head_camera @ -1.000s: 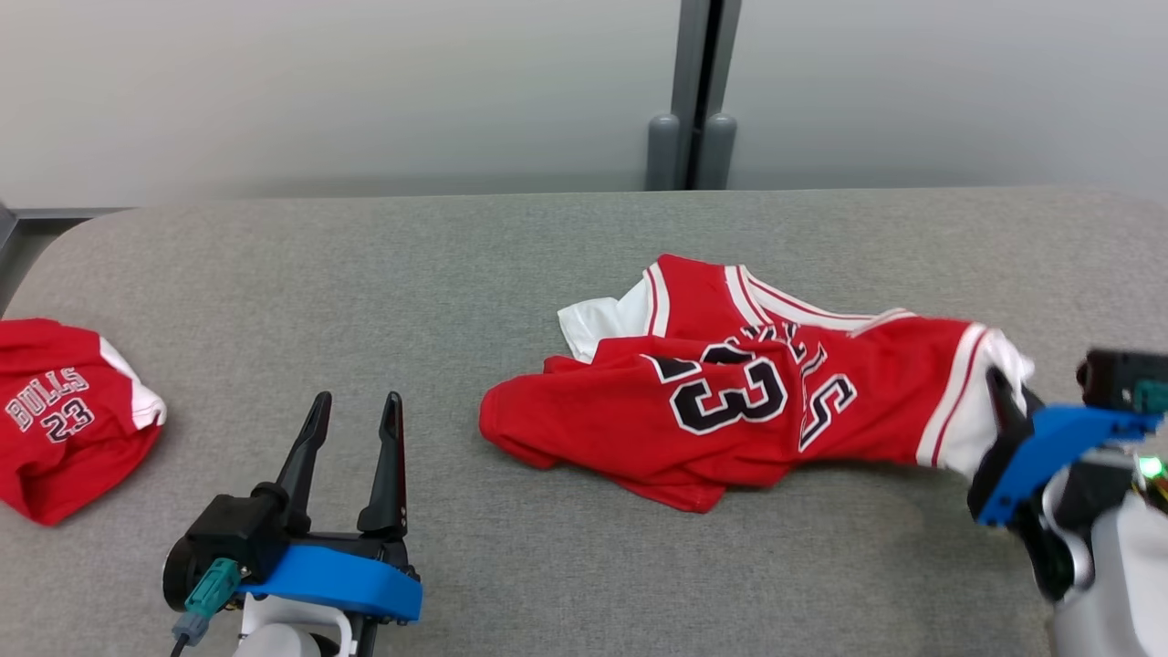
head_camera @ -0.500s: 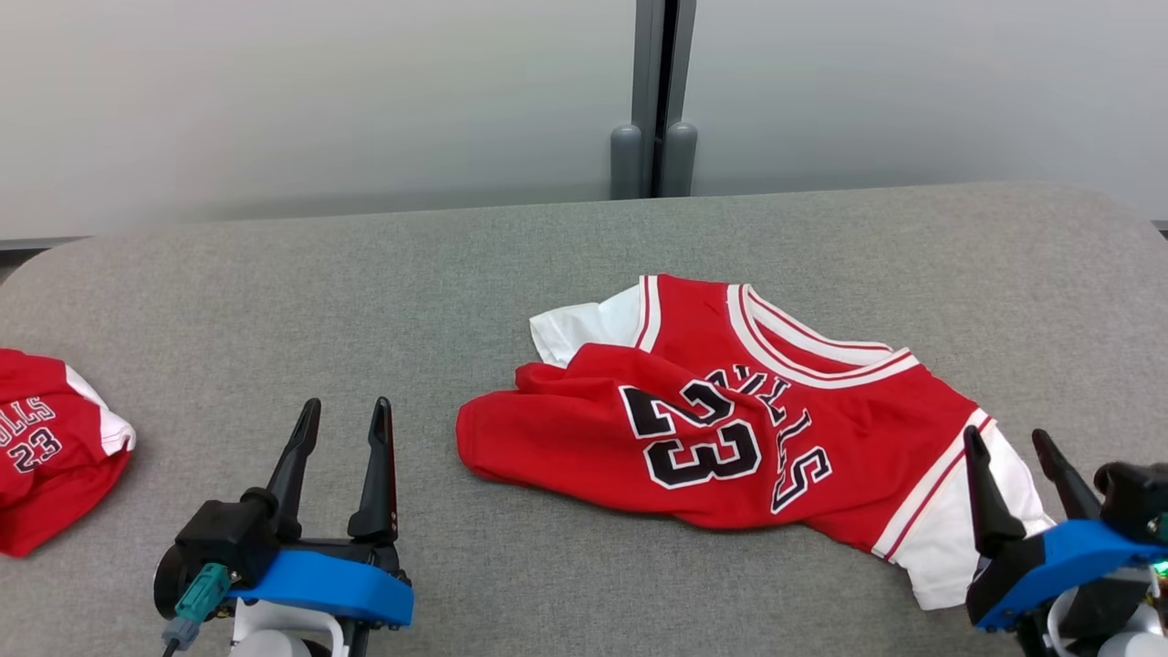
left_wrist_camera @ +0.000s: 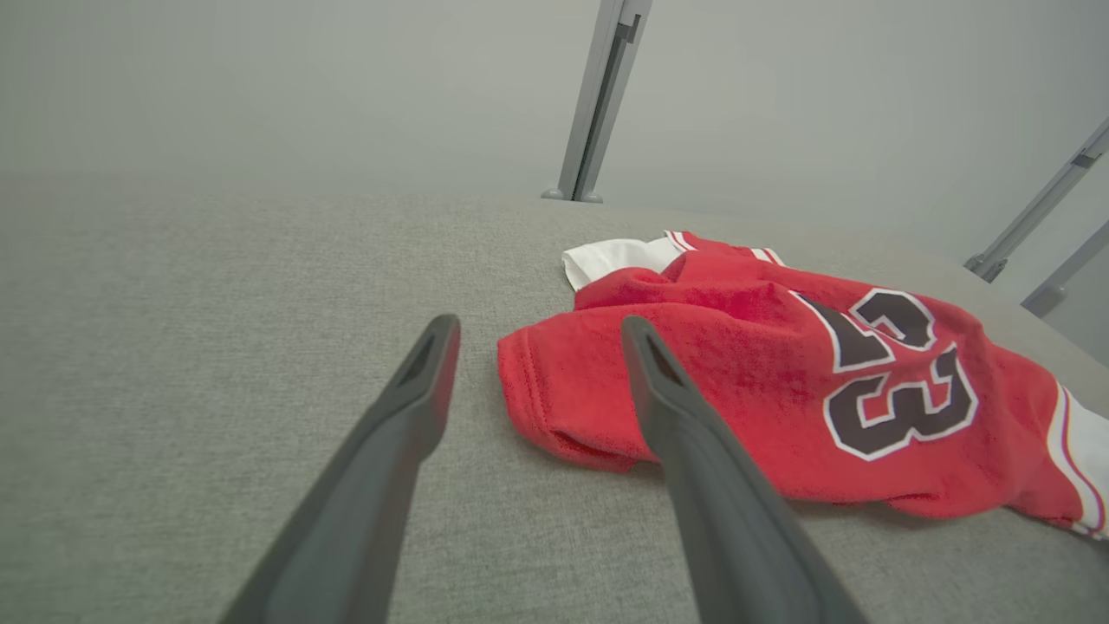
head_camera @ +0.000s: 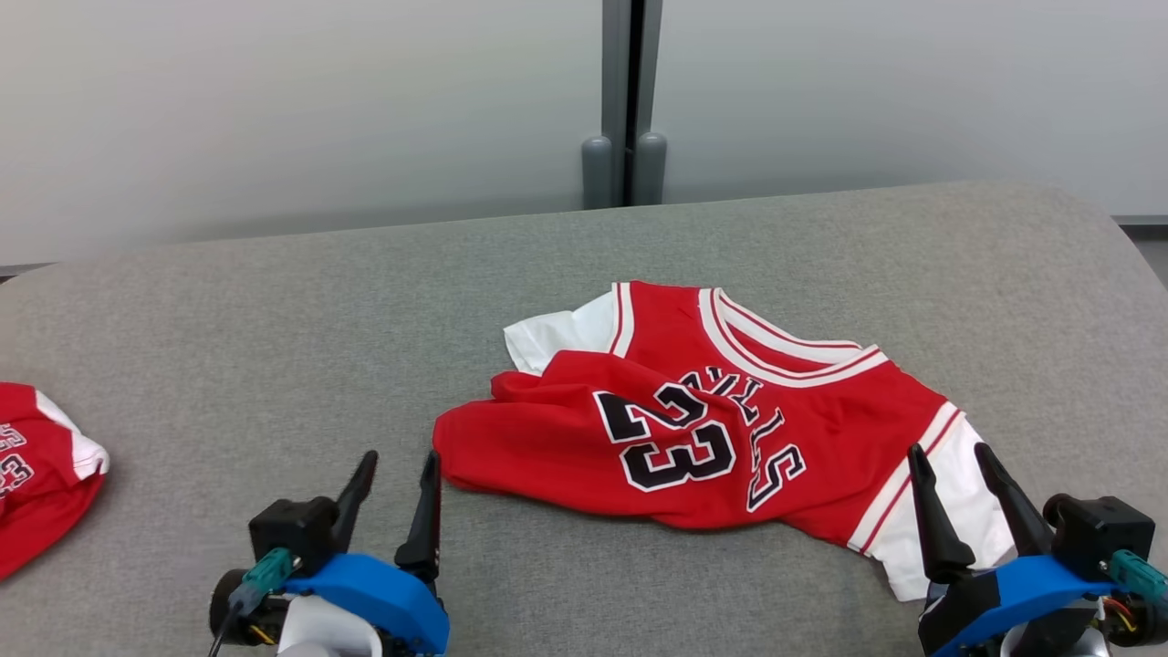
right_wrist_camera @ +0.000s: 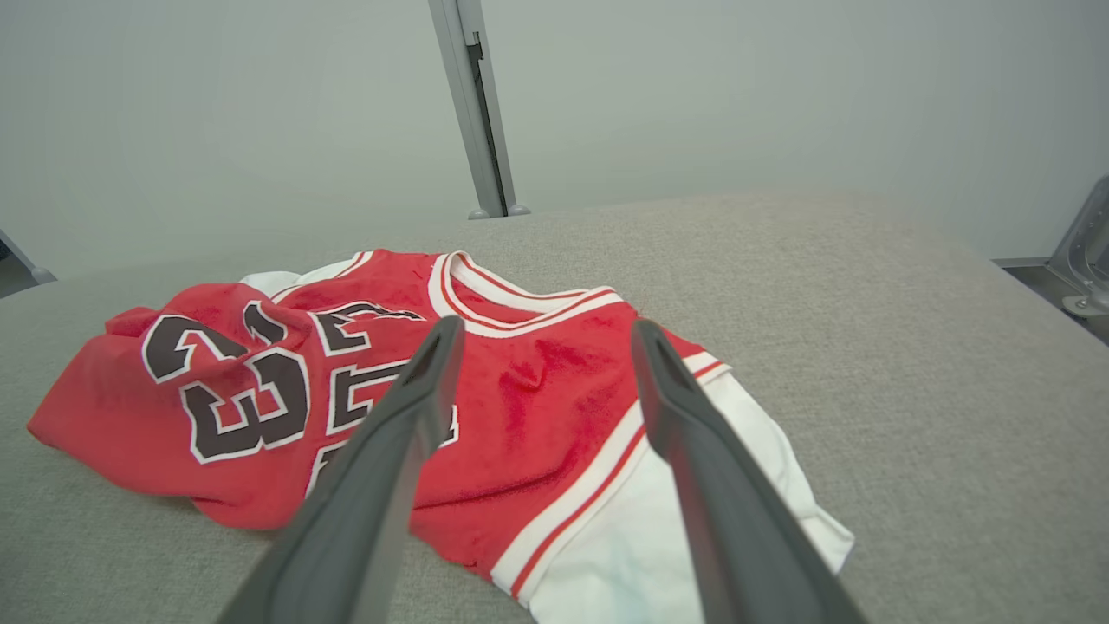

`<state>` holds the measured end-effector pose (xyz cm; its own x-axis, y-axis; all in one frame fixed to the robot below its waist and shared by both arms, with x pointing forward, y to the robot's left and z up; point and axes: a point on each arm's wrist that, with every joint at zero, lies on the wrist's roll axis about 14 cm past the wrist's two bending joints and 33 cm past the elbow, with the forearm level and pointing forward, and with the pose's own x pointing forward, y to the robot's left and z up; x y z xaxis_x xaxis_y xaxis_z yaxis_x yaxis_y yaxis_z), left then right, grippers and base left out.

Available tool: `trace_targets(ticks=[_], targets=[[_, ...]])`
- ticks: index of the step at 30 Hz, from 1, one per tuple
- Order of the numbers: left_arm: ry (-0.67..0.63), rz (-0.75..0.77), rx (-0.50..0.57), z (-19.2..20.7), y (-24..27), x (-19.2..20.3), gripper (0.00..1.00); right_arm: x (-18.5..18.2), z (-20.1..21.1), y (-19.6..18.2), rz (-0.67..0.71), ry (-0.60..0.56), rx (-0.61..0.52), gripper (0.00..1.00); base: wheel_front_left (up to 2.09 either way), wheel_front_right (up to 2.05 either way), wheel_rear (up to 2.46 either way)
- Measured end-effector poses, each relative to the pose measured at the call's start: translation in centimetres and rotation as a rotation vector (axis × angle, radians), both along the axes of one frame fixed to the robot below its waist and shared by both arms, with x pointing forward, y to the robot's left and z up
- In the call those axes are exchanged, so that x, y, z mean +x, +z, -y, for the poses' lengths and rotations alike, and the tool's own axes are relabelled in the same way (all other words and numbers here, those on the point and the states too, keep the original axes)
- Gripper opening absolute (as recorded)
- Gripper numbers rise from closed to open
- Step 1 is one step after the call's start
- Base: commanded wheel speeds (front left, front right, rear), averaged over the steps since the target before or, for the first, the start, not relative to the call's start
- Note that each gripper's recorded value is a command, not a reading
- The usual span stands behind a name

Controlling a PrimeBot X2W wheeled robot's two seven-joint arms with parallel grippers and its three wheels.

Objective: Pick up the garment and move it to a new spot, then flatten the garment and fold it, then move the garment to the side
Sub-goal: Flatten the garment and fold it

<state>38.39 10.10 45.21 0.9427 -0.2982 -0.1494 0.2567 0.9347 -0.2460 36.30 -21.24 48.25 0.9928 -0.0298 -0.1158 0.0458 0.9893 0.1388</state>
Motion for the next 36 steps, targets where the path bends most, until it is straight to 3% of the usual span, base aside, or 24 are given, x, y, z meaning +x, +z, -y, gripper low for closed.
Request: trace_targets(ticks=[2,10,25,26,31,36], targets=[[-0.028,-0.120,-0.001,1.2,-2.2,0.1,1.00,-0.2,0.1,-0.4,-0.012,-0.006,0.009,1.00,0.00,0.00,0.00],[-0.003,-0.317,0.023,2.0,-6.3,1.2,1.00,-0.4,0.3,-1.7,-0.051,-0.017,0.038,1.00,0.00,0.00,0.00],[-0.060,-0.507,0.026,4.3,-9.6,3.3,0.99,-0.5,0.6,-2.5,-0.067,-0.032,0.044,1.00,0.00,0.00,0.00],[-0.069,-0.511,0.022,4.5,-9.6,3.4,0.00,-0.5,0.6,-2.5,-0.067,-0.032,0.045,1.00,0.00,0.00,0.00],[-0.069,-0.438,-0.003,4.7,-8.4,3.9,0.00,-0.6,0.6,-2.4,-0.058,-0.035,0.047,1.00,0.00,0.00,0.00],[-0.027,-0.272,-0.104,3.9,-4.7,4.2,0.00,0.3,-0.2,-1.8,-0.034,-0.009,0.051,1.00,0.00,0.00,0.00]])
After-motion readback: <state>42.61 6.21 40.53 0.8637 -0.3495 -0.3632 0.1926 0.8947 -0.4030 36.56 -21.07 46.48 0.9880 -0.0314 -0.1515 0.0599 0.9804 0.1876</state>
